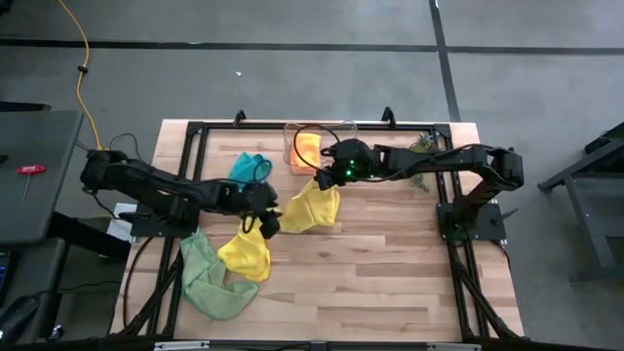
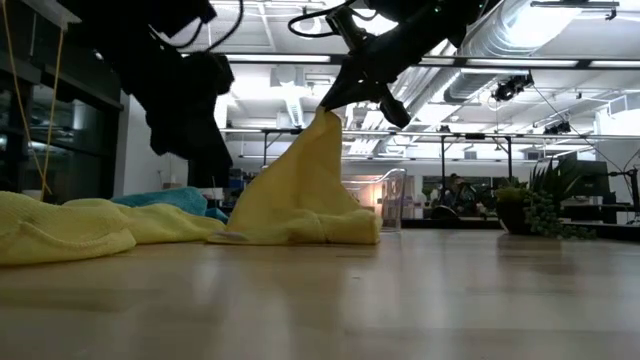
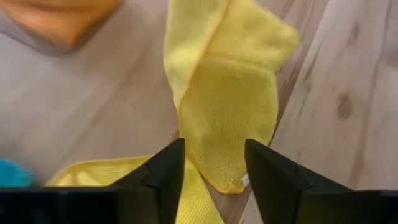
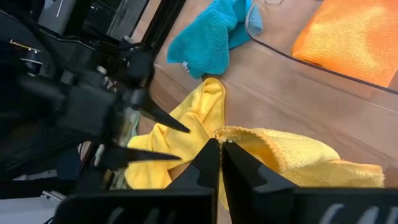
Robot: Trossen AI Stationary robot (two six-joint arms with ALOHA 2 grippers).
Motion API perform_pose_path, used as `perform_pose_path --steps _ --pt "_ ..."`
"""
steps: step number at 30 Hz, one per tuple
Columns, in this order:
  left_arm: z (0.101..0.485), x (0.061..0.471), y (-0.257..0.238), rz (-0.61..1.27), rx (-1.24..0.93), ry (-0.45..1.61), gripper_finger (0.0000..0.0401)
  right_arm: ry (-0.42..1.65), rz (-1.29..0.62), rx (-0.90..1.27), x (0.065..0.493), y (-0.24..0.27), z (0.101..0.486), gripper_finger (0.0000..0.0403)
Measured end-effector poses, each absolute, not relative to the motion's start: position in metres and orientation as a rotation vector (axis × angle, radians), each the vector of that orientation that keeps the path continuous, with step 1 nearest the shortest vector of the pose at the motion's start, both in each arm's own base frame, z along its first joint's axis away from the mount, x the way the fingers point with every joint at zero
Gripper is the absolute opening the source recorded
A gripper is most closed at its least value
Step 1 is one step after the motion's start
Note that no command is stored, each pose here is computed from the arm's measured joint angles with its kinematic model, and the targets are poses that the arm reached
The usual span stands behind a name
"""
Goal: Fold microfiber towels
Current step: Fold the right yellow microfiber towel
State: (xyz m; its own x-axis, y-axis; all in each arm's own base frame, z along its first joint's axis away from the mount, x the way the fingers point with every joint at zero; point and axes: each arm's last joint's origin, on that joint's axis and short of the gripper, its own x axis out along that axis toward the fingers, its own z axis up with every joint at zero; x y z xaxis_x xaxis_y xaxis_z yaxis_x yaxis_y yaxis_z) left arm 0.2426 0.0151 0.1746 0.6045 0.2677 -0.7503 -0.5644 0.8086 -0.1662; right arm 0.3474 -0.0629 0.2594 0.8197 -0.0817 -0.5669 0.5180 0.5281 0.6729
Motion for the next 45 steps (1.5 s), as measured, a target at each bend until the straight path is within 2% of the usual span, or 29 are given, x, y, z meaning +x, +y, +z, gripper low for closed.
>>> perform_pose_path --steps 7,15,19,28,34,38,45 --pt "0.143 0.262 0.01 0.454 -0.458 0.835 0.02 0.513 -0.372 0.945 0.347 -0.063 0.259 0.0" --pt "0.129 0.258 0.008 0.518 -0.543 0.925 0.0202 0.513 -0.371 0.94 0.347 -0.063 0.259 0.0" --pt "0.128 0.257 0.006 0.476 -0.618 0.964 0.0202 0.514 -0.37 0.938 0.347 -0.063 0.259 0.0" --pt "0.124 0.261 0.006 0.506 -0.693 0.934 0.0201 0.513 -0.37 0.938 0.347 -0.063 0.26 0.0" --pt "0.124 0.261 0.007 0.53 -0.653 0.923 0.0174 0.513 -0.371 0.938 0.347 -0.063 0.26 0.0" --pt "0.124 0.261 0.007 0.483 -0.563 0.933 0.0157 0.509 -0.378 0.935 0.347 -0.063 0.26 0.0" --pt "0.119 0.243 0.007 0.434 -0.313 1.173 0.015 0.509 -0.379 0.937 0.347 -0.063 0.26 0.0"
